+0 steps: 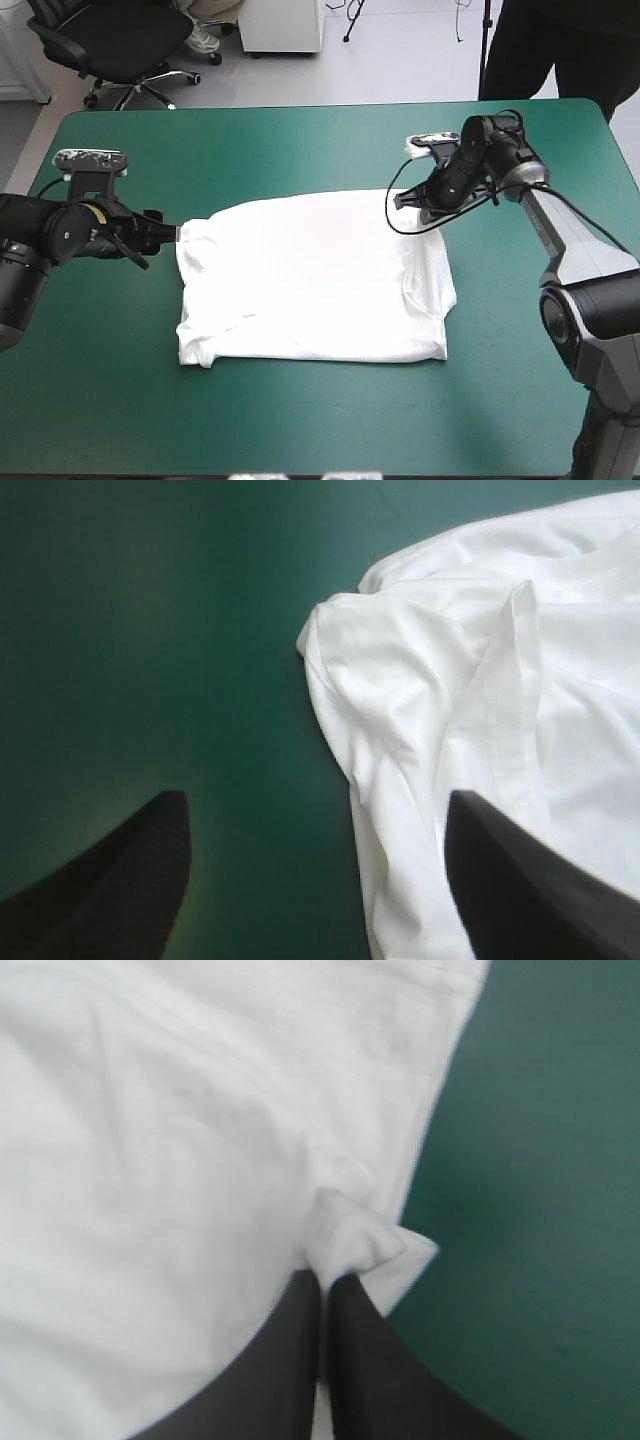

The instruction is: Fold the cloth

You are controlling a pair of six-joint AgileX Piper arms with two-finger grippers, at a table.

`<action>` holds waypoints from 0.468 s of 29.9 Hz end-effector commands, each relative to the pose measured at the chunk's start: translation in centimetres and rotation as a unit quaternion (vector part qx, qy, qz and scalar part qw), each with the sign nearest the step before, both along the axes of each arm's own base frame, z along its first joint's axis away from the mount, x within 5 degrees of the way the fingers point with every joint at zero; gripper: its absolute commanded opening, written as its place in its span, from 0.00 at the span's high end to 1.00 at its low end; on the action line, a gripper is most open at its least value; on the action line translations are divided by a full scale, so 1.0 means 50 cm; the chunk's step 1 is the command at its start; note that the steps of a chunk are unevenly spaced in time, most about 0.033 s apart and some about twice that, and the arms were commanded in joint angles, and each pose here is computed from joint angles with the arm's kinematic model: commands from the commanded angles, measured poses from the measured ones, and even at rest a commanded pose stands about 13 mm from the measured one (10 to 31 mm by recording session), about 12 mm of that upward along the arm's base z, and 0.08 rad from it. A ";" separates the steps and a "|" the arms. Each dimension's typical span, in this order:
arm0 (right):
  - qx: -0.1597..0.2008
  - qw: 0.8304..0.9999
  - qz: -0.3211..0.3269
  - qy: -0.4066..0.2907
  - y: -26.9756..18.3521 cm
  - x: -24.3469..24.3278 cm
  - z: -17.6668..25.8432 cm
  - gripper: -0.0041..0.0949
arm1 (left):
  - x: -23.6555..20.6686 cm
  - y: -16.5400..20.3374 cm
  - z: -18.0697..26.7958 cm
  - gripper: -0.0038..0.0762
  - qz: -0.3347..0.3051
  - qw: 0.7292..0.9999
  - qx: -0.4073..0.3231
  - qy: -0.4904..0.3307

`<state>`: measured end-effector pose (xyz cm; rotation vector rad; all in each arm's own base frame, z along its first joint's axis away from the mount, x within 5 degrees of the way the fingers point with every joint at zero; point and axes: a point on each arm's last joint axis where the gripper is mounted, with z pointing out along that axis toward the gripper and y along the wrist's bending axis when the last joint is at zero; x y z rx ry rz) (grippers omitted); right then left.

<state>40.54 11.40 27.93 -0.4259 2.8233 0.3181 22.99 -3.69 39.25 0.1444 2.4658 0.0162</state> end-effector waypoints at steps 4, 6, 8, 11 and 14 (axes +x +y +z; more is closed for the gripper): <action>0.052 0.993 0.078 -0.074 0.119 -0.048 0.089 0.98 | -0.005 0.000 0.034 0.30 0.001 0.999 -0.010 -0.049; 0.063 0.990 0.094 -0.083 0.155 -0.055 0.084 0.98 | -0.005 0.000 0.034 0.30 0.001 0.999 -0.010 -0.049; 0.072 0.988 0.103 -0.092 0.188 -0.058 0.074 0.98 | -0.005 0.000 0.034 0.30 0.001 0.999 -0.010 -0.049; 0.076 0.986 0.109 -0.099 0.216 -0.055 0.058 0.98 | -0.006 0.001 0.034 0.30 0.001 0.999 -0.010 -0.047; 0.076 0.986 0.110 -0.097 0.226 -0.049 0.041 0.95 | -0.007 0.001 0.032 0.30 0.002 0.999 -0.009 -0.041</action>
